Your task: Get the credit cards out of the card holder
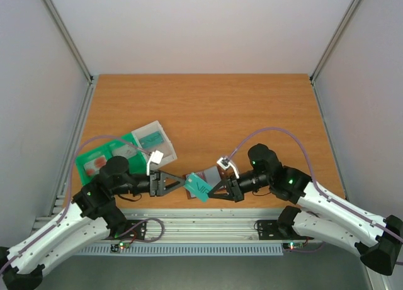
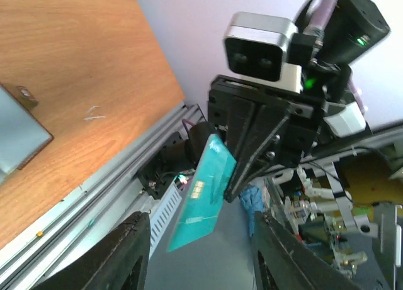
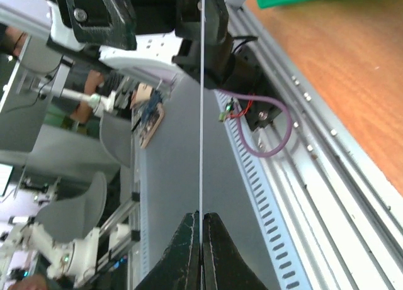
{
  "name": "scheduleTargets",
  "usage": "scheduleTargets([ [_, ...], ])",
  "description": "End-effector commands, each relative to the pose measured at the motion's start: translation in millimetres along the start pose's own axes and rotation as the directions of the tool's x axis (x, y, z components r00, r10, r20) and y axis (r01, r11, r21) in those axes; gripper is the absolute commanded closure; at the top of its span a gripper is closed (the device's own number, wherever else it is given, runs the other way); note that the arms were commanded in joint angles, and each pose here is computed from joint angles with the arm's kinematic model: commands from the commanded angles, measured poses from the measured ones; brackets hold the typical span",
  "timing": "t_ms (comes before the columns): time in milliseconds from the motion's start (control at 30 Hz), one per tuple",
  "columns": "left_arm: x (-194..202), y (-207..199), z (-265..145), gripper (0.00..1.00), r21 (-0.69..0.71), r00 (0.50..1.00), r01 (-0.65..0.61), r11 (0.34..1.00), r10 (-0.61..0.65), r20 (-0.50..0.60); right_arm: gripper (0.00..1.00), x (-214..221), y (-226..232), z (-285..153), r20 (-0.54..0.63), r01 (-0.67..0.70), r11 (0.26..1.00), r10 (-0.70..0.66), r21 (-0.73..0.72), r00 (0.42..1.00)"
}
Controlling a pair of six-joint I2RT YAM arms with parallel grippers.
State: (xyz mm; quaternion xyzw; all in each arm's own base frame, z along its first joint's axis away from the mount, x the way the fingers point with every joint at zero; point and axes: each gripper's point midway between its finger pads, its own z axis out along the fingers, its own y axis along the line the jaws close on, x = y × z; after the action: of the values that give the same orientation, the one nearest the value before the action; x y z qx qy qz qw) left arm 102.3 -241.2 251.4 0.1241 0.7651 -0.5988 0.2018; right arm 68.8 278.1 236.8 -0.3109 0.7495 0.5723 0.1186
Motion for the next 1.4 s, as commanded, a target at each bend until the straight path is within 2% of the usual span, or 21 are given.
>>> scheduleTargets([
  [0, 17, -25, -10, 0.58, 0.087, 0.992, -0.070, 0.994, 0.078, -0.096, 0.99, 14, 23, -2, -0.115, 0.032, 0.993, -0.045, -0.114, 0.992],
  [233, 27, -22, -6, 0.73, 0.077, 0.980, -0.071, 0.995, 0.084, -0.182, 0.99, 12, 28, 0, -0.125, 0.039, 0.989, -0.057, -0.142, 0.991],
  [367, 26, -26, -6, 0.98, 0.103, 0.980, -0.081, 0.991, 0.099, -0.175, 0.99, 12, 25, 0, -0.124, 0.037, 0.991, -0.053, -0.129, 0.991],
  [533, 25, -22, -4, 1.00, 0.099, 0.981, -0.078, 0.992, 0.094, -0.168, 0.99, 12, 23, 0, -0.121, 0.035, 0.993, -0.049, -0.113, 0.991],
  [700, 25, -21, -4, 1.00, 0.103, 0.983, -0.088, 0.991, 0.103, -0.152, 0.94, 11, 18, -1, -0.102, 0.035, 0.997, -0.042, -0.072, 0.994],
  [767, 24, -21, -4, 1.00, 0.098, 0.984, -0.092, 0.991, 0.105, -0.146, 0.85, 8, 11, -1, -0.083, 0.037, 0.999, -0.039, -0.029, 0.996],
  [900, 21, -16, -3, 1.00, 0.080, 0.985, -0.104, 0.991, 0.114, -0.127, 0.74, 2, 1, -5, -0.029, 0.047, 0.998, -0.045, 0.043, 0.999],
  [1000, 17, -12, -4, 1.00, 0.050, 0.990, -0.103, 0.993, 0.108, -0.094, 0.53, -2, -3, -9, 0.013, 0.048, 0.995, -0.049, 0.087, 0.999],
  [1233, -1, 22, -4, 0.99, -0.143, 0.998, -0.066, 0.987, 0.066, -0.001, 0.02, -9, -19, -12, 0.071, 0.000, 0.985, -0.012, 0.173, 0.997],
  [1367, -14, 41, -7, 1.00, -0.246, 0.996, -0.026, 0.969, 0.045, 0.075, 0.01, -14, -35, -20, 0.124, -0.036, 0.962, 0.002, 0.272, 0.992],
])
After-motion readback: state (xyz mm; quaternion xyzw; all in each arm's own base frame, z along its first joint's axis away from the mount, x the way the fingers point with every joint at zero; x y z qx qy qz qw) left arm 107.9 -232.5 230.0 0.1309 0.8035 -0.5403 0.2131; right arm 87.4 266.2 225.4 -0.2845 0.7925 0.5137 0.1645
